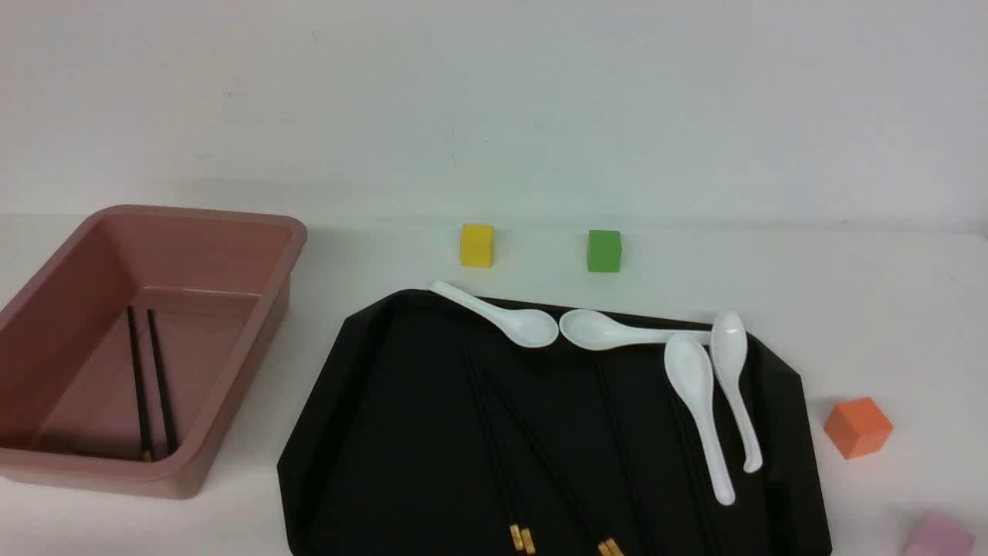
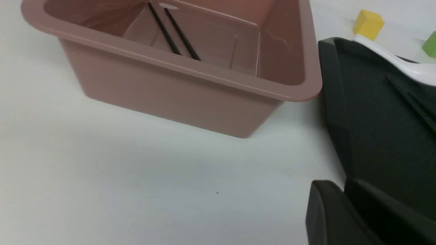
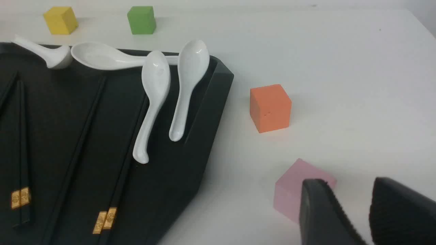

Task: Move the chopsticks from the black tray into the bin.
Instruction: Use the left arm to grab a pair of chopsticks

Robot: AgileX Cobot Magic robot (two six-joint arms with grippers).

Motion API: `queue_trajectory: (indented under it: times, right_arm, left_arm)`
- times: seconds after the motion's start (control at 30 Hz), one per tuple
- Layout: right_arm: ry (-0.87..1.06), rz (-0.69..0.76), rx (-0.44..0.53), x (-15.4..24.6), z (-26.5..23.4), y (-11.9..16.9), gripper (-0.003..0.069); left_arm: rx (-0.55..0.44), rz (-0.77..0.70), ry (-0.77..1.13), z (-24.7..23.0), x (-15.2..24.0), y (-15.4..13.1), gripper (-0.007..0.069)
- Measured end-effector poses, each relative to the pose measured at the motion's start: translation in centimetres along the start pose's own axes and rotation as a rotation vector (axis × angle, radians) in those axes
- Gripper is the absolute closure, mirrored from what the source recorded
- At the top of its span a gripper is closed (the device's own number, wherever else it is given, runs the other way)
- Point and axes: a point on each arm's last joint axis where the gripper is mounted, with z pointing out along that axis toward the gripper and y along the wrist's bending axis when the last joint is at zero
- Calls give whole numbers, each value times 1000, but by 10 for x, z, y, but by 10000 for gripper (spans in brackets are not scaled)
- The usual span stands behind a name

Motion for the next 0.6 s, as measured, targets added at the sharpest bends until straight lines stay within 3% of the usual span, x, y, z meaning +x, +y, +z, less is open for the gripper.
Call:
queue_trajectory:
  times: [0.6]
  right_arm:
    - [0,0,0,0,0,0,419]
  left_arm:
    - [0,0,0,0,0,0,532]
